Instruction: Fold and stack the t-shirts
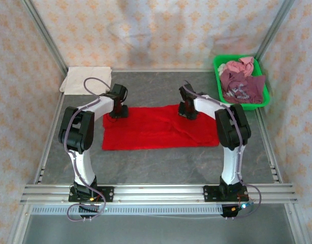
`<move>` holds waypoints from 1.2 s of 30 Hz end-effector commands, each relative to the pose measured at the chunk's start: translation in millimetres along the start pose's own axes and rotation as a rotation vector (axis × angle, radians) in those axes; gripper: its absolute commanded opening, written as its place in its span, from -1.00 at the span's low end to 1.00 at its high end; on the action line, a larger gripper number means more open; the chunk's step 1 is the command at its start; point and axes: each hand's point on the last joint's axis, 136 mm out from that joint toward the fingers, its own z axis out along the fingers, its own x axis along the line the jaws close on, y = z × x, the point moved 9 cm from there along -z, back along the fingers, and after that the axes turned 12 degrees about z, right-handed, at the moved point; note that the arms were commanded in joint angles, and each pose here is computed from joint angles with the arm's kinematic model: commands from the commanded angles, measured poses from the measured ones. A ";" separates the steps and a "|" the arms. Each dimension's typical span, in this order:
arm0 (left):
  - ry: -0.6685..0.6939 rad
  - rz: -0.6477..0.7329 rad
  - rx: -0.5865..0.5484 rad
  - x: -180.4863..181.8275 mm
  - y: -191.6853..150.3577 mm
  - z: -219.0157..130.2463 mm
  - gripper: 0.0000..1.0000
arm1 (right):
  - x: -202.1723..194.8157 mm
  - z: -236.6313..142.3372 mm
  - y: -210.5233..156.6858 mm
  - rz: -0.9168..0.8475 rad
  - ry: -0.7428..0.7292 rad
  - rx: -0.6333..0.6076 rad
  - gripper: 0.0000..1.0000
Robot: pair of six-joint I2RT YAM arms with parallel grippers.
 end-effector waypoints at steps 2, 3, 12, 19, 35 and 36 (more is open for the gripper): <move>-0.047 -0.072 0.115 6.9 -42.6 -2.9 -0.20 | 34.5 32.3 14.9 -0.059 0.111 0.031 -0.49; -0.063 -0.080 0.125 5.2 -52.0 -4.9 -0.20 | 44.6 30.5 21.7 -0.080 0.120 0.027 -0.48; -0.136 -0.082 0.083 -7.3 -88.1 -47.6 -0.20 | 58.4 -49.6 47.2 -0.079 0.193 -0.161 -0.29; -0.163 0.005 -0.068 -17.2 -21.6 -77.1 -0.17 | -13.6 -59.6 24.6 0.208 0.228 -0.233 -0.26; -0.068 -0.021 0.084 -9.4 -16.6 3.8 -0.20 | -18.7 2.7 48.6 0.206 0.144 -0.099 -0.39; -0.071 -0.030 0.098 -8.3 -25.8 3.0 -0.20 | -12.6 8.6 51.7 0.189 0.159 -0.080 -0.40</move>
